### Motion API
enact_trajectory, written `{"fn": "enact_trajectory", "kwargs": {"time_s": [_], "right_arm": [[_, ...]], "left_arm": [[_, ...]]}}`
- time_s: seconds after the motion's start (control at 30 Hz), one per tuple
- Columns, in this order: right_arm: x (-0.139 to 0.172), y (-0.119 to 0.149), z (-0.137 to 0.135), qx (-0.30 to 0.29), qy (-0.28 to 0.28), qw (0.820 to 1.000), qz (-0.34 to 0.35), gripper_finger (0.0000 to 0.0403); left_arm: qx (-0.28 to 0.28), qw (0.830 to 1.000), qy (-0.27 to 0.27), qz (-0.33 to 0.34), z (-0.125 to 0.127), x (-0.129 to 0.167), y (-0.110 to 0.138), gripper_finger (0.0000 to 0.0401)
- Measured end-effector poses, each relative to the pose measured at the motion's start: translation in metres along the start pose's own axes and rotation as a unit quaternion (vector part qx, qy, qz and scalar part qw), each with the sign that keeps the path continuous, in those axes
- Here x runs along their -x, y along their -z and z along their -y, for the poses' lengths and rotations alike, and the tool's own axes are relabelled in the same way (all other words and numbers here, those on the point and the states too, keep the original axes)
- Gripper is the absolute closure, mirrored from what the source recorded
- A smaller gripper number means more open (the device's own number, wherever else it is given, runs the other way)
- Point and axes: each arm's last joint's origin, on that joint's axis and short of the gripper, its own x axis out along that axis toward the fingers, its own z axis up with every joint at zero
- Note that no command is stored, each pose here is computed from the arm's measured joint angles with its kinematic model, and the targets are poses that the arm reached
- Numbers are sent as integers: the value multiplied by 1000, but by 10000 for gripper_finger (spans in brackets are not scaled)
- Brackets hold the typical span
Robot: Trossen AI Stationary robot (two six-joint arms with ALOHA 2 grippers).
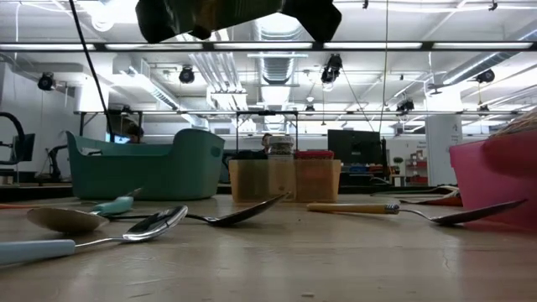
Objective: Pick & Place Food Item
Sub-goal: Put the green seasoning bottle into the orange bin
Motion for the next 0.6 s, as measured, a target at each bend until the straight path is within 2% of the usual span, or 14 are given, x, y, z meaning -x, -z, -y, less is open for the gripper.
{"fn": "enact_trajectory", "kwargs": {"time_s": [0.2,0.6], "right_arm": [[0,-3,1,3,26,1000,16,28],[1,-3,0,-1,26,999,21,30]], "left_arm": [[-22,999,13,33,4,2,-8,219],[-29,998,12,61,2,4,-17,219]]}}
